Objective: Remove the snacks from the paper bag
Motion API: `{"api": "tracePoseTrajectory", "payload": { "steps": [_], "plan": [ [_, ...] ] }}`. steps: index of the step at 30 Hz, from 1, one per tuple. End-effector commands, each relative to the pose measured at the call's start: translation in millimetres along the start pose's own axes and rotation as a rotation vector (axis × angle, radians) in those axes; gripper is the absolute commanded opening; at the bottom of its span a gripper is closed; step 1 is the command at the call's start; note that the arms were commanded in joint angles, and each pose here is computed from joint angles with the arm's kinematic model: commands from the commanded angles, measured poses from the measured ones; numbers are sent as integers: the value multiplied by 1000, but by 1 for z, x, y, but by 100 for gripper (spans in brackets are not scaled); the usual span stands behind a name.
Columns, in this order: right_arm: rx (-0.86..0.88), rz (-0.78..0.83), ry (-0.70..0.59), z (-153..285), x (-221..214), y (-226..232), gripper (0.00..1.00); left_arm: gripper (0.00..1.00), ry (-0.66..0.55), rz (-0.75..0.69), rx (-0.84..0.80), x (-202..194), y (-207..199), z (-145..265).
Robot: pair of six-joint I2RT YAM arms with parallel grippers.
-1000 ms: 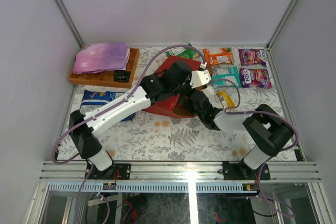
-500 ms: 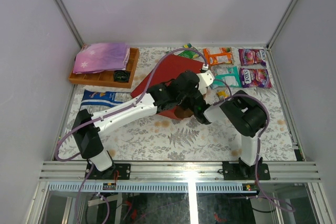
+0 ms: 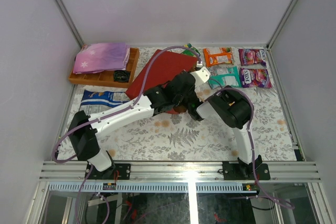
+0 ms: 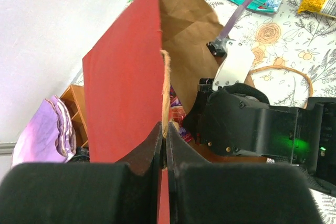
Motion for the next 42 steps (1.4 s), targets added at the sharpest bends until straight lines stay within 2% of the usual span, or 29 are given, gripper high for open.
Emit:
{"api": "tracePoseTrajectory", "payload": {
  "steps": [1, 6, 14, 19, 23, 25, 30, 33, 38, 42],
  "plan": [
    [108, 64, 66, 10, -6, 30, 0, 0, -79, 80, 107, 16, 28, 11],
    [194, 186, 90, 57, -1, 84, 0, 0, -32, 96, 187, 2, 41, 8],
    [240, 389, 152, 143, 6, 148, 0, 0, 52, 120, 315, -18, 60, 4],
    [182, 503, 239, 181, 7, 144, 0, 0, 92, 203, 394, -29, 83, 8],
    [142, 453, 311, 211, 25, 126, 0, 0, 147, 308, 407, -43, 107, 9],
    [129, 439, 304, 225, 43, 125, 0, 0, 161, 337, 405, -43, 114, 12],
    [86, 522, 127, 261, 103, 141, 0, 0, 163, 379, 375, -51, 117, 18],
    [67, 509, 47, 270, 134, 147, 0, 0, 171, 394, 340, -58, 108, 17],
    [63, 398, -50, 272, 189, 152, 0, 0, 169, 407, 294, -59, 99, 17],
    [45, 303, -230, 282, 245, 153, 0, 0, 153, 412, 268, -58, 97, 21]
  ]
}}
Point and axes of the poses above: each gripper's point midway between its finger pads, its own z axis back along the fingers, its own y axis along the line the jaws close on, x = y × z, the point moved 1 cm from there along z, back along the fingers, and after that the axes turned 12 degrees about -z, right-handed, at the moved point
